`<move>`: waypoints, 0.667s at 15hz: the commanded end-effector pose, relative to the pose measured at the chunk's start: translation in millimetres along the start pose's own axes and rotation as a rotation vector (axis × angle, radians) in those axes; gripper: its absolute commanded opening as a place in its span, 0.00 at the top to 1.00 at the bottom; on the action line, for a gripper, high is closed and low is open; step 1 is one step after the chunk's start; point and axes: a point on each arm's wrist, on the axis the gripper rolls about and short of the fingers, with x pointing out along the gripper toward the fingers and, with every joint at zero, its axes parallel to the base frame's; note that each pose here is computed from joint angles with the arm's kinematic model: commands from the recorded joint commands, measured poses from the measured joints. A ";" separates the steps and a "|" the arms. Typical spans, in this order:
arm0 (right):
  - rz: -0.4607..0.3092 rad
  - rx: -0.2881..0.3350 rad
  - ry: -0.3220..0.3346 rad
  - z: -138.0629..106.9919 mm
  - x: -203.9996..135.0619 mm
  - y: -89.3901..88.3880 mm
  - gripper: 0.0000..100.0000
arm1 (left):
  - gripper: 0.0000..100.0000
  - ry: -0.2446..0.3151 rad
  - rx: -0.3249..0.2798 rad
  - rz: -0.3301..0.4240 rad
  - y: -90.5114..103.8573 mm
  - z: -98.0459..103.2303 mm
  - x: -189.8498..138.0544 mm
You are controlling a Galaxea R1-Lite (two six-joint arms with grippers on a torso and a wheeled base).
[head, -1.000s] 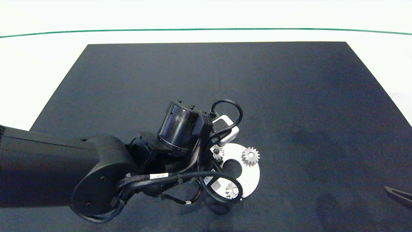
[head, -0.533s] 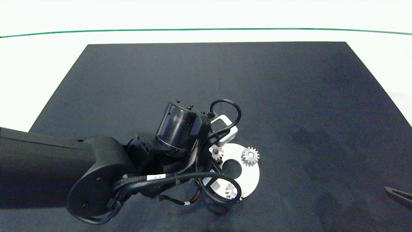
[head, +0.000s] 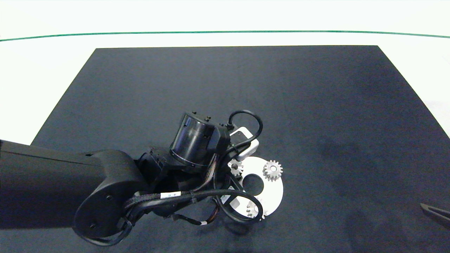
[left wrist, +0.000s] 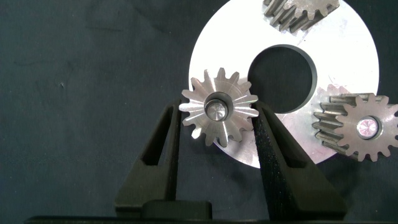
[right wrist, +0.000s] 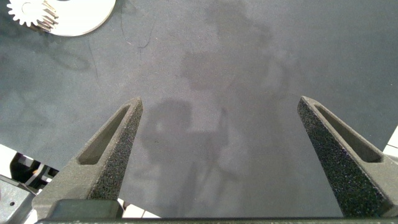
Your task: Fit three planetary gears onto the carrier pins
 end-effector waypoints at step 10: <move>-0.011 0.009 -0.011 2.5 -2.5 -2.3 0.00 | 0.00 -0.063 -0.036 0.070 27.0 5.3 -40.8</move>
